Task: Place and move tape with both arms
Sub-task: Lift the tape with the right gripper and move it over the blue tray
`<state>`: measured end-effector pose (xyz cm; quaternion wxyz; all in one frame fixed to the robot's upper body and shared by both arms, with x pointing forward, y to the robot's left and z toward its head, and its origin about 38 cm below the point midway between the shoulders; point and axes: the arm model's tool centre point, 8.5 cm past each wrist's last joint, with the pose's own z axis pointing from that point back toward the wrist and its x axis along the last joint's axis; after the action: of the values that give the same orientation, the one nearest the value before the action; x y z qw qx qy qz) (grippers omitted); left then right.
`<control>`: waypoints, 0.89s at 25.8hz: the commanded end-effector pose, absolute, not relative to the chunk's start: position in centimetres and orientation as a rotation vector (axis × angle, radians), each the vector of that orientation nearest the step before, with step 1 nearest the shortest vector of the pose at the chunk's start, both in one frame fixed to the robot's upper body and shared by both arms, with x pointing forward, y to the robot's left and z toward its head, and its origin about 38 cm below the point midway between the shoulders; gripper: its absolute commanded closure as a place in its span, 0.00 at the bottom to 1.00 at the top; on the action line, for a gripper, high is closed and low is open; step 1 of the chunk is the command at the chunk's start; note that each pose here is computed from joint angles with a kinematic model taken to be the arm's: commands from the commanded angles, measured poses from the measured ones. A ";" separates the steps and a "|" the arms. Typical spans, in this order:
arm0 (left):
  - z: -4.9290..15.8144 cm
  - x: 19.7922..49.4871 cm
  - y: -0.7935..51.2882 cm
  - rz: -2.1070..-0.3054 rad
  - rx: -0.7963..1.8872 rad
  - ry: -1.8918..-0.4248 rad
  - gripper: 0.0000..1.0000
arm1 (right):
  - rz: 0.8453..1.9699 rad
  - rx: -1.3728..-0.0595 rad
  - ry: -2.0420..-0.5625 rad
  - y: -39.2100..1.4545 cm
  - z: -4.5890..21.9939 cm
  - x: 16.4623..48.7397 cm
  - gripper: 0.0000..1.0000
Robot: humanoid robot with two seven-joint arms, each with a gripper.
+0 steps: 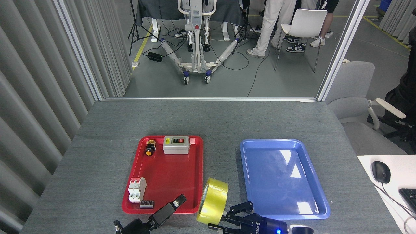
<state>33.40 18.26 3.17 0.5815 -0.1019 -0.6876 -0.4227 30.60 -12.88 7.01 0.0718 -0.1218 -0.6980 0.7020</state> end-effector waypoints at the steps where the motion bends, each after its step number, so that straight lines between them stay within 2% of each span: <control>1: 3.4 34.4 19.8 -0.940 -0.024 -1.591 0.20 | 2.035 -0.523 -2.039 -15.8 8.6 33.1 0.82; 4: 5.3 35.5 21.2 -0.893 0.259 -1.590 0.20 | 1.943 -0.634 -1.889 -19.8 9.3 35.5 0.82; 6: 6.3 35.8 21.9 -0.933 0.467 -1.594 0.18 | 1.886 -0.634 -1.778 -21.8 9.6 36.8 0.83; 7: 6.7 35.7 21.9 -0.998 0.554 -1.577 0.02 | 1.858 -0.614 -1.722 -22.3 9.5 37.5 0.83; 8: 6.8 35.6 22.0 -1.073 0.646 -1.538 0.00 | 1.818 -0.595 -1.665 -22.7 9.3 38.1 0.83; 10: 6.6 35.5 21.8 -1.180 0.790 -1.466 0.00 | 1.741 -0.590 -1.571 -23.5 9.2 39.2 0.83; 12: 6.5 35.4 19.9 -1.249 0.858 -1.457 0.00 | 1.675 -0.606 -1.480 -24.1 9.2 40.2 0.83; 14: 6.2 35.1 19.4 -1.255 0.906 -1.415 0.00 | 1.624 -0.632 -1.378 -24.8 9.3 41.2 0.83; 16: 7.0 35.3 19.0 -1.238 1.001 -1.395 0.00 | 1.577 -0.644 -1.272 -25.4 10.1 42.7 0.83; 19: 8.2 35.4 18.1 -1.245 1.194 -1.357 0.00 | 1.555 -0.526 -1.097 -25.0 9.3 43.5 0.83; 21: 7.8 35.4 17.9 -1.259 1.204 -1.340 0.00 | 1.534 -0.473 -1.023 -24.4 8.9 43.8 0.83; 23: 7.0 35.3 18.0 -1.276 1.192 -1.317 0.00 | 1.509 -0.474 -0.952 -23.9 8.6 44.2 0.83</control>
<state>35.39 18.19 7.58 0.4635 0.4739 -0.5477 -0.5106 43.67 -24.56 9.01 0.5651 -0.2181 -0.4514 0.6552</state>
